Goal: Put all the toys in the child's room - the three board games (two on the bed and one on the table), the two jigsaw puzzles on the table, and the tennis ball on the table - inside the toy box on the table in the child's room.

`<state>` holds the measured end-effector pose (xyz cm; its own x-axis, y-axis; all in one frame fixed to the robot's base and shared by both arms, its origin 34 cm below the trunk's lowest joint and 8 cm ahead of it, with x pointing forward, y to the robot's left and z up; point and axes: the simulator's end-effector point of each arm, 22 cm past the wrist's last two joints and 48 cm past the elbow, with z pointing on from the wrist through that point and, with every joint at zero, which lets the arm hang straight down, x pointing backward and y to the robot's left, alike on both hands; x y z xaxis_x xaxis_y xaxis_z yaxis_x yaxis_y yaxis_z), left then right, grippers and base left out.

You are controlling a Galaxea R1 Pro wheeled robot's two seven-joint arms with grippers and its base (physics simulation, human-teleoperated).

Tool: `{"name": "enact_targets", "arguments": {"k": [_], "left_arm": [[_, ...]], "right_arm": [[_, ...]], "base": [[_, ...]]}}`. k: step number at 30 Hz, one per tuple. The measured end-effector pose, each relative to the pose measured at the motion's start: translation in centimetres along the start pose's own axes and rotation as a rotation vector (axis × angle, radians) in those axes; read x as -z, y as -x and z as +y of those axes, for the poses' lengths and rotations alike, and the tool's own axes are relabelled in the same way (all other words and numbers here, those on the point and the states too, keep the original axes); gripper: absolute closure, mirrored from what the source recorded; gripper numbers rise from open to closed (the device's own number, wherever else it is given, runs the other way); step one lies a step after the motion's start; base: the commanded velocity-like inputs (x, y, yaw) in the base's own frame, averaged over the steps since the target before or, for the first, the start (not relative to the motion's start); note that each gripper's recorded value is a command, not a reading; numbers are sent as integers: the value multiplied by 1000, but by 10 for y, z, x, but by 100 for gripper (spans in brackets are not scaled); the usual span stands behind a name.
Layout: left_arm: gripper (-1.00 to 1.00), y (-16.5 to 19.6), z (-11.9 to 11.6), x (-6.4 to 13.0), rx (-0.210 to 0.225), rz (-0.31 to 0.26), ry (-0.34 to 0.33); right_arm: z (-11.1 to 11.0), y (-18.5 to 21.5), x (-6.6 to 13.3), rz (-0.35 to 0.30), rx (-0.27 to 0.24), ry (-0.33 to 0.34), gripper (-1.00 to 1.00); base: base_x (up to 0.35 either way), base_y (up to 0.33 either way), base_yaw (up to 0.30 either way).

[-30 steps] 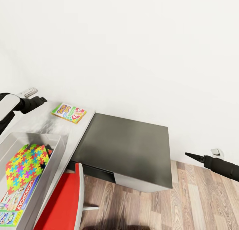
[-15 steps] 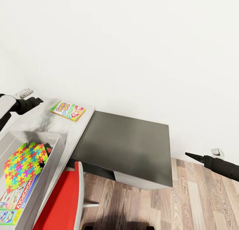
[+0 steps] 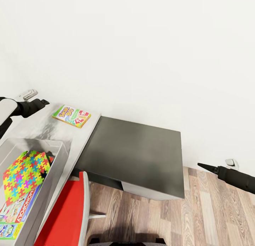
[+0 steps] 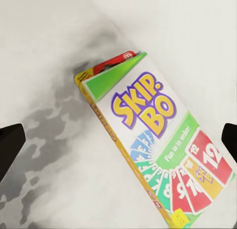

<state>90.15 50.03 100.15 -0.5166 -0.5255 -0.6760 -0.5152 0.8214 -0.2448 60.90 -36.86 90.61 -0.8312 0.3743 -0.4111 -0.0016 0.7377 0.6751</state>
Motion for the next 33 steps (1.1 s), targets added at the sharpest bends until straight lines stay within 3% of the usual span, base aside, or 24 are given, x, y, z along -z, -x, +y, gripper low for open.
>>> {"name": "enact_targets", "arguments": {"k": [6,15,33], "left_arm": [[-100,-6,-21,-6,4,12,-102],[-100,0,-24,-19,47,26,-157],[-100,-33,-22,-50,101,97,-161]], "right_arm": [[-3,-3,-3,9,-6,-3,-100],[-8,-9,-7,22,-14,-9,-100],[-17,-19,-15,45,-31,-18,-100]], "base": [[0,0,0],[0,0,0],[0,0,0]]}}
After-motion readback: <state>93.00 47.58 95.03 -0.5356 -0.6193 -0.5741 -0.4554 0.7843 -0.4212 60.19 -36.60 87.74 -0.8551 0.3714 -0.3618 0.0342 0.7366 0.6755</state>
